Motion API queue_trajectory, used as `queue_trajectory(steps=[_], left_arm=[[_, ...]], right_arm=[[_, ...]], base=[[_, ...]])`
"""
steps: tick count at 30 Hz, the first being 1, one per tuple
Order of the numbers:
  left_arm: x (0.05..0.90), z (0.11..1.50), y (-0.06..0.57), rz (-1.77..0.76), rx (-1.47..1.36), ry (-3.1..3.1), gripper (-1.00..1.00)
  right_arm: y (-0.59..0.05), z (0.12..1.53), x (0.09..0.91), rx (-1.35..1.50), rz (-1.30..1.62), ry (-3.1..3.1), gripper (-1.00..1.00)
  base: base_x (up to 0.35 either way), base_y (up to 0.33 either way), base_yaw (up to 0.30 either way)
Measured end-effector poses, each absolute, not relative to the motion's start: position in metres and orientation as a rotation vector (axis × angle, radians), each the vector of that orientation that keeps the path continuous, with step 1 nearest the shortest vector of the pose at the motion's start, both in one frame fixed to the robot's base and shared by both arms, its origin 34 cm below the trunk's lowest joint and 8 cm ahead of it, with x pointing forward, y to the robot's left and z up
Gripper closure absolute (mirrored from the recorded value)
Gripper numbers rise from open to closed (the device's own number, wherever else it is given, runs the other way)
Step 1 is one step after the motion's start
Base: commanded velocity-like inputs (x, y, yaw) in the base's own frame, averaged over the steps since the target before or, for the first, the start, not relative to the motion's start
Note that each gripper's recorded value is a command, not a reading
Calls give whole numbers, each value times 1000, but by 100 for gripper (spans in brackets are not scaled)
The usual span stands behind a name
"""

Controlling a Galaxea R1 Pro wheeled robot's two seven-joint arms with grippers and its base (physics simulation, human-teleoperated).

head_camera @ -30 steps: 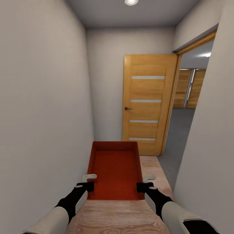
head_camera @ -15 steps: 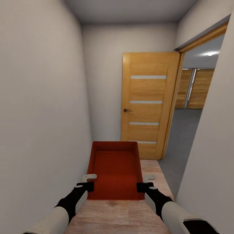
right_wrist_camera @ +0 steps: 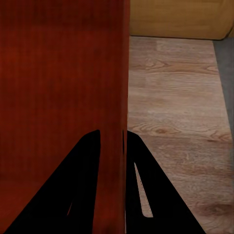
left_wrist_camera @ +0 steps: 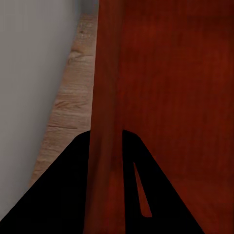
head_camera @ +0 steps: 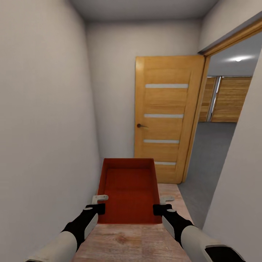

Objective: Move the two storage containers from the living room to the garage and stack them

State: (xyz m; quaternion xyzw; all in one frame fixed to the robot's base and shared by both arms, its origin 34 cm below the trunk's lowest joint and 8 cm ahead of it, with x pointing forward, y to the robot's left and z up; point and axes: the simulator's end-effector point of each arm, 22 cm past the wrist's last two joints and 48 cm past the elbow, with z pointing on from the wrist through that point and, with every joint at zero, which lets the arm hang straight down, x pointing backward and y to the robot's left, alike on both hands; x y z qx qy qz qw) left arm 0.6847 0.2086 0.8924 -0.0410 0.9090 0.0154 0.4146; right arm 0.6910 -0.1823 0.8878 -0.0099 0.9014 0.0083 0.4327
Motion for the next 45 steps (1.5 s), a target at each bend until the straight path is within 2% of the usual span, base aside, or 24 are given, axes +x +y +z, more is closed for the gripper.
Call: queue_trajectory(steps=[28, 45], left_arm=[[685, 892, 209, 39, -103, 2284, 100], [685, 892, 209, 38, -103, 2284, 100]], right_arm=[[-182, 888, 691, -25, 20, 2246, 100], [-182, 888, 691, -25, 20, 2246, 100]], base=[[322, -85, 0], [322, -6, 0]])
